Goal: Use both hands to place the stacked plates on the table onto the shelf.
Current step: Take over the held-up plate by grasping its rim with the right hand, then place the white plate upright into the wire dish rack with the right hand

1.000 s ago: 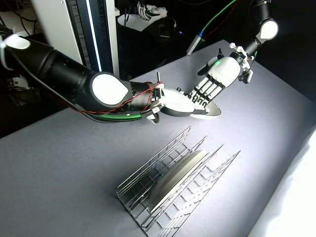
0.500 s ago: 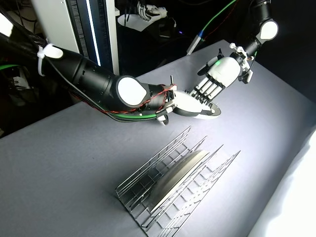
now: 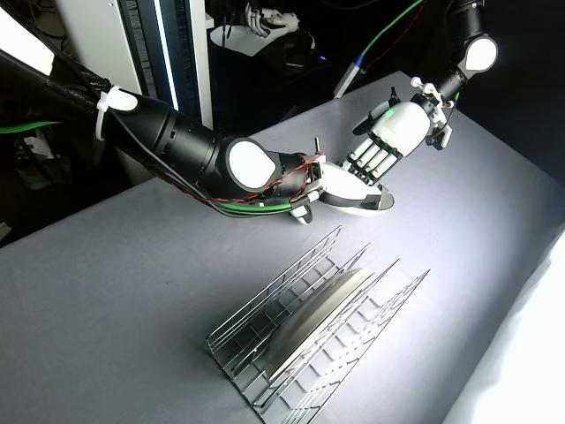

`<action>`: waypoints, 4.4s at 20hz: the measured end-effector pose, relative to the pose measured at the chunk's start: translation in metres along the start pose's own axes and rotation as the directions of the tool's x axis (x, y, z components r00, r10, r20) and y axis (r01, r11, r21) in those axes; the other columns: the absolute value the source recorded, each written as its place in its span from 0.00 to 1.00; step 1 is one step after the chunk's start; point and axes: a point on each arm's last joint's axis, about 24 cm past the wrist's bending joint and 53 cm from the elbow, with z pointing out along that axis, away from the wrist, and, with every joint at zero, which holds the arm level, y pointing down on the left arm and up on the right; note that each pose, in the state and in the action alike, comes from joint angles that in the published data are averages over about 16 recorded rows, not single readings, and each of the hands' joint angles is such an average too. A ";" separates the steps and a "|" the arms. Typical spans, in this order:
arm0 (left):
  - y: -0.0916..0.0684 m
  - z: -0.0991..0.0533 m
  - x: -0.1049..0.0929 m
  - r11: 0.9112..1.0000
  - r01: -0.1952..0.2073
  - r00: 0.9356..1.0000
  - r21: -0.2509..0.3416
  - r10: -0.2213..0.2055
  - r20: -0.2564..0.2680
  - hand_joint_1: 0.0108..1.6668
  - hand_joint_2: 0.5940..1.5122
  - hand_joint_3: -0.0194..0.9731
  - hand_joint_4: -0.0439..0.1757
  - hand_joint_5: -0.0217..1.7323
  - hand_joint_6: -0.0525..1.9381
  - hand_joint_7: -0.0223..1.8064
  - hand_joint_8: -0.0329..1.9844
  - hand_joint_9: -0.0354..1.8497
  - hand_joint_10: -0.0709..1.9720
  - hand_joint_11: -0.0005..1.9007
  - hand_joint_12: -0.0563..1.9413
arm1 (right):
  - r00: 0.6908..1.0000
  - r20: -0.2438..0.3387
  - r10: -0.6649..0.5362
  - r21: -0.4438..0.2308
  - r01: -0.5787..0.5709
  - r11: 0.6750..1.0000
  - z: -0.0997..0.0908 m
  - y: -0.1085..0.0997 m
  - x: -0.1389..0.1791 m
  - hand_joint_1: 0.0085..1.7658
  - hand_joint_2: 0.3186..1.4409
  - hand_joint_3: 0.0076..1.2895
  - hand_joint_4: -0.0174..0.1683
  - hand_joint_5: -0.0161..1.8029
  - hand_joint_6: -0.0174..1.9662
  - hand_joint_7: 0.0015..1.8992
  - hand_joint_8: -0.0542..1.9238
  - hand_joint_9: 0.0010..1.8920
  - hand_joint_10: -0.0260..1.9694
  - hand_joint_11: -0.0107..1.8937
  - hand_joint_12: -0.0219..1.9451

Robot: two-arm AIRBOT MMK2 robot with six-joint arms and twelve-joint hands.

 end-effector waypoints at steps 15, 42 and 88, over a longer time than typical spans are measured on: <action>-0.001 -0.037 -0.046 0.997 -0.024 0.994 -0.070 0.031 0.103 0.00 0.66 0.04 0.19 0.01 0.02 0.02 0.02 0.03 0.04 0.01 0.03 | 0.997 0.049 0.059 -0.025 -0.058 0.998 -0.009 0.010 -0.018 0.68 0.62 0.00 0.05 0.42 0.15 0.47 0.14 0.51 0.40 0.37 0.56; 0.046 -0.167 -0.077 0.871 0.057 0.970 -0.488 0.068 0.235 0.00 0.66 0.03 0.21 0.02 0.03 0.02 0.02 0.03 0.04 0.01 0.03 | 0.577 0.431 0.694 -0.244 -0.666 0.705 -0.097 -0.002 -0.167 0.75 0.60 0.01 0.08 0.54 0.46 0.59 0.33 0.55 0.53 0.40 0.57; 0.051 -0.179 -0.094 0.852 0.171 0.944 -0.495 0.003 0.330 0.01 0.65 0.03 0.21 0.02 0.03 0.02 0.02 0.03 0.04 0.01 0.03 | 0.288 0.621 0.729 -0.018 -0.925 0.381 -0.219 -0.121 -0.113 0.77 0.60 0.01 0.07 0.56 0.42 0.57 0.36 0.53 0.54 0.40 0.59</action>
